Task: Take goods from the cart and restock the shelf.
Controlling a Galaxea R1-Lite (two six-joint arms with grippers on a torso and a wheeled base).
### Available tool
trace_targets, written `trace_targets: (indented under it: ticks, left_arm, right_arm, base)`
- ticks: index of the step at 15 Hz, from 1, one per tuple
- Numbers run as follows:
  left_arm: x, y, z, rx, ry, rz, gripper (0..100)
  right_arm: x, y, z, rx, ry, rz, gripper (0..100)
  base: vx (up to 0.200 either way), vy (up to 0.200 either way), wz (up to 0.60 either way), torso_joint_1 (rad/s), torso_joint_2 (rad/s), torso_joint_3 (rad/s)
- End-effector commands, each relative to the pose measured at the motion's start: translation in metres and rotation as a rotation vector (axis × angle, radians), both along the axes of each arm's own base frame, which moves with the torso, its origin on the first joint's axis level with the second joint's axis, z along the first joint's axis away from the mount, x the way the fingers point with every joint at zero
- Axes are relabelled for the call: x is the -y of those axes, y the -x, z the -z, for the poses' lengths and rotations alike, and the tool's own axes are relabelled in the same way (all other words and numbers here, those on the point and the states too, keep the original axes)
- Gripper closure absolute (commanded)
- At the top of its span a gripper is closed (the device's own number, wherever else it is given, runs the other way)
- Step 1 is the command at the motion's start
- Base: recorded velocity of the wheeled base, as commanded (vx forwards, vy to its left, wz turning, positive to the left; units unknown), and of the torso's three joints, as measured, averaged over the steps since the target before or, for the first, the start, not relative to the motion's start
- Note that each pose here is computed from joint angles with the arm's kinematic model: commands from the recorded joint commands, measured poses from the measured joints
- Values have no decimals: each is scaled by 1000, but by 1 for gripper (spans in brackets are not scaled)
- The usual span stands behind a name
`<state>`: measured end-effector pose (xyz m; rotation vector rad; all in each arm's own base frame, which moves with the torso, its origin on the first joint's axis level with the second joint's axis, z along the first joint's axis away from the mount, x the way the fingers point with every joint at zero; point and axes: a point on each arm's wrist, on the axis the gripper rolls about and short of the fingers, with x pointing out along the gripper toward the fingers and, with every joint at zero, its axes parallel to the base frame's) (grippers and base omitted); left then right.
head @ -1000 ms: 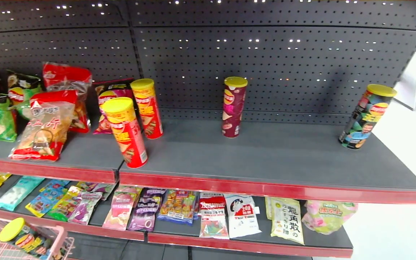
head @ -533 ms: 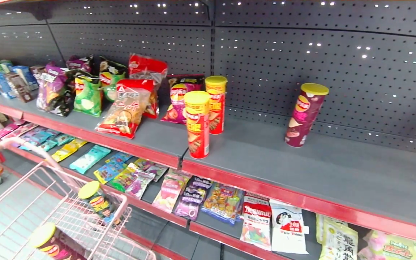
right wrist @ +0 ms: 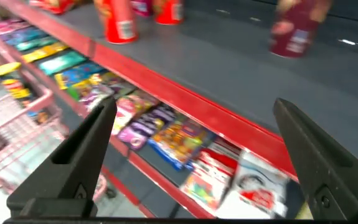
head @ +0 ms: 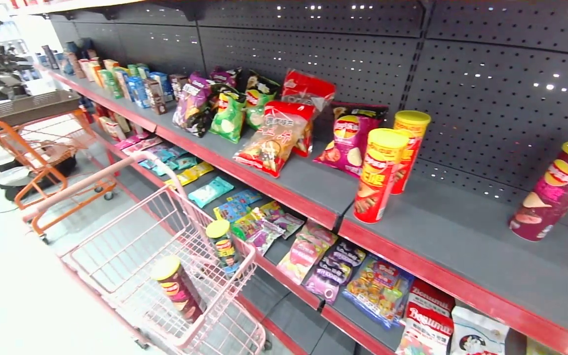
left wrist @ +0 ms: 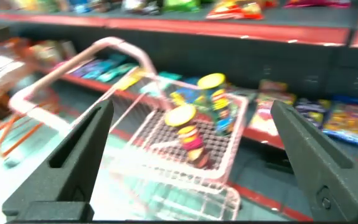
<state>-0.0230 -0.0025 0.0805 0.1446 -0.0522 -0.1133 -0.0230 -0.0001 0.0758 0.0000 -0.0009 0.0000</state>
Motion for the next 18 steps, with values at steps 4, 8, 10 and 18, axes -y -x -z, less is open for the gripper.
trace_targets:
  ticks: [4, 8, 10, 18]
  left_arm:
    - [0, 0, 0, 0, 0, 0, 0]
    - [0, 0, 0, 0, 0, -2, 0]
    - [0, 0, 0, 0, 1, 0, 0]
    - [0, 0, 0, -2, 7, 3, 0]
  right_arm:
    - [0, 0, 0, -1, 0, -2, 0]
    - [0, 0, 0, -1, -2, 0, 0]
    - [0, 0, 0, -1, -2, 0, 0]
    - [0, 0, 0, -1, -3, 0, 0]
  base:
    - [0, 0, 300, 0, 1, 4]
    - [0, 0, 0, 0, 0, 0]
    - [0, 0, 0, -105, 234, 139]
    - [0, 0, 0, -141, 342, 189]
